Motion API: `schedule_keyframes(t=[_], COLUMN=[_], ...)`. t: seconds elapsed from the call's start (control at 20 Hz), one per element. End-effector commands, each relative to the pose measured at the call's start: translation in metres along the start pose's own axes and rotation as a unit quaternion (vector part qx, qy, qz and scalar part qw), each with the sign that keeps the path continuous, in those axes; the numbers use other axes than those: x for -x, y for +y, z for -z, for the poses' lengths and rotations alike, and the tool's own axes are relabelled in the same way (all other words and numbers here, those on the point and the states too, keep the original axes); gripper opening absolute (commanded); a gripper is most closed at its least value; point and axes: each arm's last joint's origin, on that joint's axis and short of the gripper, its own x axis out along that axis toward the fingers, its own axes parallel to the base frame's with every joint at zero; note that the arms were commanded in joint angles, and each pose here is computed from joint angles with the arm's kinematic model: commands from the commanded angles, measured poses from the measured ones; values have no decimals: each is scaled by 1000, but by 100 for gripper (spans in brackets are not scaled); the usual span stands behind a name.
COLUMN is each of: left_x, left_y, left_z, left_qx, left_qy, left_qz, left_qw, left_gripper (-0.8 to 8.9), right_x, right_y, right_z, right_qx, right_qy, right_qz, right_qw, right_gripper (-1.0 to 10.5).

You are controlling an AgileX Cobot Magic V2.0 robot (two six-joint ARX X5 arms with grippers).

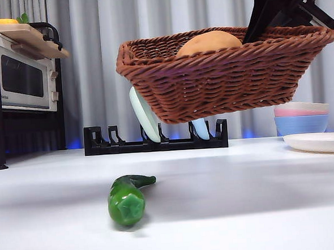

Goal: Pick up the basket,pick up the corn from the table,pick up the potato from the table,pick up the cucumber from the table,put all items into the basket

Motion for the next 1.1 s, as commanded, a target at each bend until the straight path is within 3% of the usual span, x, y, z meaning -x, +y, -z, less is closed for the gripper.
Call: schedule_keyframes(t=[0.05, 0.3, 0.45, 0.6, 0.65, 0.9, 1.1], left_x=[-23, -85, -104, -106, -106, -105, -74], left_y=[9, 25, 22, 17, 17, 16, 3], left_z=[-3, 17, 27, 26, 26, 24, 1], left_qx=[40, 50, 46, 36, 34, 40, 47], left_qy=[-13, 59, 87, 81, 78, 77, 82], left_qz=[-28, -76, -71, -95, -103, -109, -109], left_qw=[999, 994, 993, 992, 991, 990, 990], left_gripper=[-7, -7, 40, 503, 534, 534, 533], right_x=[1, 0, 0, 0, 0, 0, 0], right_y=[3, 5, 5, 5, 5, 5, 4], right_z=[-1, -1, -1, -1, -1, -1, -2], right_qx=[2, 4, 4, 4, 4, 4, 4], right_qy=[-7, -6, -6, -6, -6, -6, -10], right_qz=[-10, -12, -12, -12, -13, -12, -11], right_qw=[1000, 1000, 1000, 1000, 1000, 1000, 1000], right_gripper=[-16, -16, -16, -16, -16, -16, -16])
